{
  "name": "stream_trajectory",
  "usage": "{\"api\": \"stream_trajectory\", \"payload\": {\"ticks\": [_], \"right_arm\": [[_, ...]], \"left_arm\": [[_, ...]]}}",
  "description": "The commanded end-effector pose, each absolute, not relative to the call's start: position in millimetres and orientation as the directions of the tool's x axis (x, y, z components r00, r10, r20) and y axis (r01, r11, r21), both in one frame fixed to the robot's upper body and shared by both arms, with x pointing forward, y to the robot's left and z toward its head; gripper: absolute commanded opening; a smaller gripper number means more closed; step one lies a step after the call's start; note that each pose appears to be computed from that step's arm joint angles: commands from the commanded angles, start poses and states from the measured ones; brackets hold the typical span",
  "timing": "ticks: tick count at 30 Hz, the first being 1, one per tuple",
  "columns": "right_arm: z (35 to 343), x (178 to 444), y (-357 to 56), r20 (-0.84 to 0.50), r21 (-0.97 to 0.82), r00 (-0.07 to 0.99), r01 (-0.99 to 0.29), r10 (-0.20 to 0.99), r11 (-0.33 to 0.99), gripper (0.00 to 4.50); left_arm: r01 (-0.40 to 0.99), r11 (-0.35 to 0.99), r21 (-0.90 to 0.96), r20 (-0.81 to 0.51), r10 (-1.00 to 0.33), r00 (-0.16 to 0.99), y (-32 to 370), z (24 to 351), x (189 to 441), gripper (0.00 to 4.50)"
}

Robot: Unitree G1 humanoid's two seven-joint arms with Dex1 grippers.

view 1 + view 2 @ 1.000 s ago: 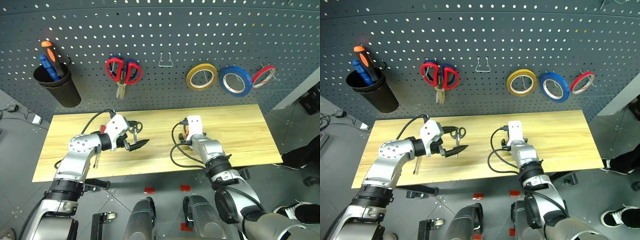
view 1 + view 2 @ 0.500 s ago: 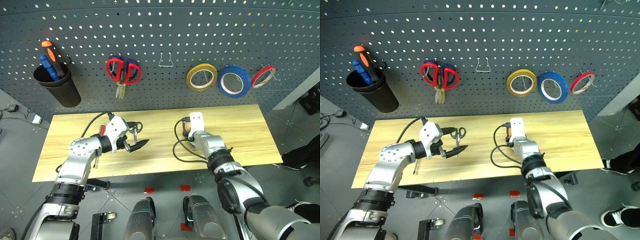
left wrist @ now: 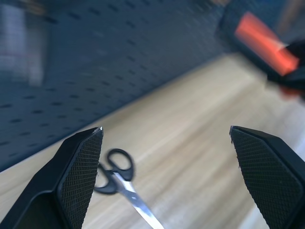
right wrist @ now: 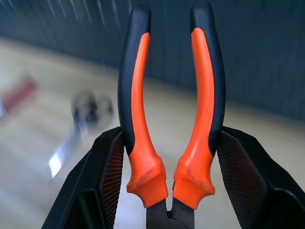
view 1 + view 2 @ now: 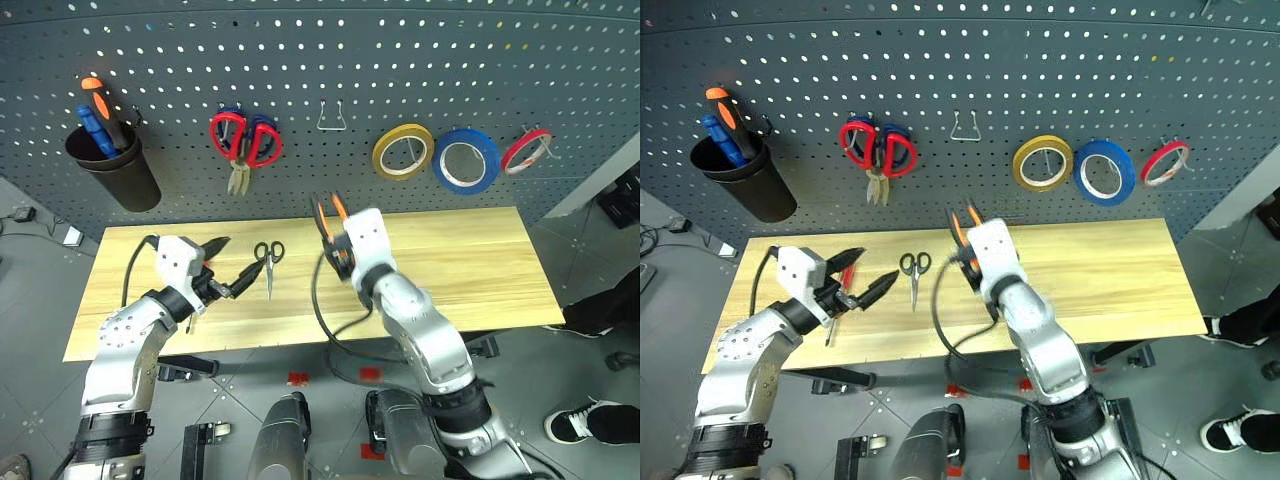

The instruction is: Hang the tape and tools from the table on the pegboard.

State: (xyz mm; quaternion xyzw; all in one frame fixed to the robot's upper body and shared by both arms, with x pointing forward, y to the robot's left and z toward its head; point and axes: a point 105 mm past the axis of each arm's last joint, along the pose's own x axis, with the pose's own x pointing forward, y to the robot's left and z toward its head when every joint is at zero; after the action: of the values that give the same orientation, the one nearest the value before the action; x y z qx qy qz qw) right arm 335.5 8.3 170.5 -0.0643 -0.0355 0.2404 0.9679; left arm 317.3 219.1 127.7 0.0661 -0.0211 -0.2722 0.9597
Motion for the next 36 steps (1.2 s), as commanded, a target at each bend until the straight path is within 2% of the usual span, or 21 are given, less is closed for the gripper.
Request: {"api": "stream_trajectory", "payload": {"ticks": [1,7,12,17,21,27,32,36], "right_arm": [[253.3,332.4,18.4,0.353,-0.195,0.807,-0.432,0.474,0.88,2.64],[320.5,349.0,29.8,0.549,-0.28,0.688,-0.384,0.474,0.88,2.64],[346.2,367.7,30.0,0.617,-0.316,0.639,-0.334,0.46,0.888,2.64],[359.4,390.8,14.8,0.658,-0.351,0.623,-0.241,0.422,0.905,2.64],[361.1,403.8,4.6,0.67,-0.368,0.623,-0.194,0.404,0.91,2.64],[349.3,426.0,-13.6,0.63,-0.266,0.708,-0.188,0.318,0.945,2.63],[348.1,414.4,4.3,0.643,-0.239,0.688,-0.237,0.336,0.942,2.63],[327.4,415.7,11.0,0.605,-0.25,0.713,-0.253,0.355,0.935,2.63]], "left_arm": [[0.48,0.864,0.151,0.101,-0.496,0.862,217.8,156.0,316.5,4.5],[0.48,0.862,0.164,0.162,-0.503,0.849,202.4,188.4,329.1,4.5],[0.552,0.806,0.214,0.106,-0.581,0.807,179.5,197.4,330.6,4.5],[0.605,0.762,0.232,0.051,-0.63,0.775,158.1,204.7,337.2,4.5],[0.608,0.753,0.252,0.055,-0.639,0.767,149.1,211.8,344.2,4.5],[0.631,0.731,0.26,0.063,-0.665,0.745,137.5,213.9,347.1,4.5],[0.627,0.735,0.259,0.059,-0.66,0.749,139.0,211.4,349.6,4.5],[0.621,0.739,0.261,0.059,-0.654,0.754,139.6,209.4,351.8,4.5]]}}
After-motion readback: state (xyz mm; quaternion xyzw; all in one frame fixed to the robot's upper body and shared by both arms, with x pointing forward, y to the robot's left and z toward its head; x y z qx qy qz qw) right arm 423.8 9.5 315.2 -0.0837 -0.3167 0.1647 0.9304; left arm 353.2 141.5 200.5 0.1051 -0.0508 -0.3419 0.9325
